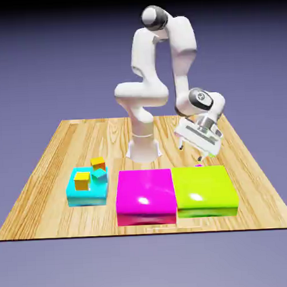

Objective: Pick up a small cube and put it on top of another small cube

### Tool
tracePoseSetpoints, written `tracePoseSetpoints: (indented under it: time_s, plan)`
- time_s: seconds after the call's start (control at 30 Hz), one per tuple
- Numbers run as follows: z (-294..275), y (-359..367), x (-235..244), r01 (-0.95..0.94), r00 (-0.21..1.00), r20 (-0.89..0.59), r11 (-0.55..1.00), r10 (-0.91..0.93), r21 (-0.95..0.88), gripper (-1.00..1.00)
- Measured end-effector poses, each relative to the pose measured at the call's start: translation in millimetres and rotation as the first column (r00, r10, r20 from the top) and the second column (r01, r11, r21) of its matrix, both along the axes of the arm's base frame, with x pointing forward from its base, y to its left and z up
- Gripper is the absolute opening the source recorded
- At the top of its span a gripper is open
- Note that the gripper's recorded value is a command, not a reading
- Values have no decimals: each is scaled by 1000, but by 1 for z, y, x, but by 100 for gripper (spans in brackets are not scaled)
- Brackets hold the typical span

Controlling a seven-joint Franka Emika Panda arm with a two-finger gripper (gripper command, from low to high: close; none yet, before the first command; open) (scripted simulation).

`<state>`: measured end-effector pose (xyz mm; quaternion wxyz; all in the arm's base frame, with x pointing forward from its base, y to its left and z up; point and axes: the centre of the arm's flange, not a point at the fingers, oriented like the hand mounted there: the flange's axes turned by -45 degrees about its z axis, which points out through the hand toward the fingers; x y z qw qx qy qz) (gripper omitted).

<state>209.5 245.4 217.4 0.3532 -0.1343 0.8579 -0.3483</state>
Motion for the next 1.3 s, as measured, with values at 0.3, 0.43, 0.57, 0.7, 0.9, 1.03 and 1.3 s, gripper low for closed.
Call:
tracePoseSetpoints:
  time_s: [0.3,0.43,0.57,0.7,0.9,1.03,1.3]
  plan:
    - [-34,8,-52,-482,873,-237,686,426,-544,0]
    - [-45,11,-75,-603,767,-369,394,525,-693,0]
    - [-59,7,-91,-634,661,-498,63,561,-771,0]
    - [-75,-3,-103,-584,568,-625,-273,536,-764,0]
    - [-100,-22,-123,-380,467,-781,-704,414,-600,0]
    - [-119,-44,-132,-208,429,-855,-890,290,-406,0]
    - [-155,-48,-92,-196,414,-886,-929,211,-313,0]
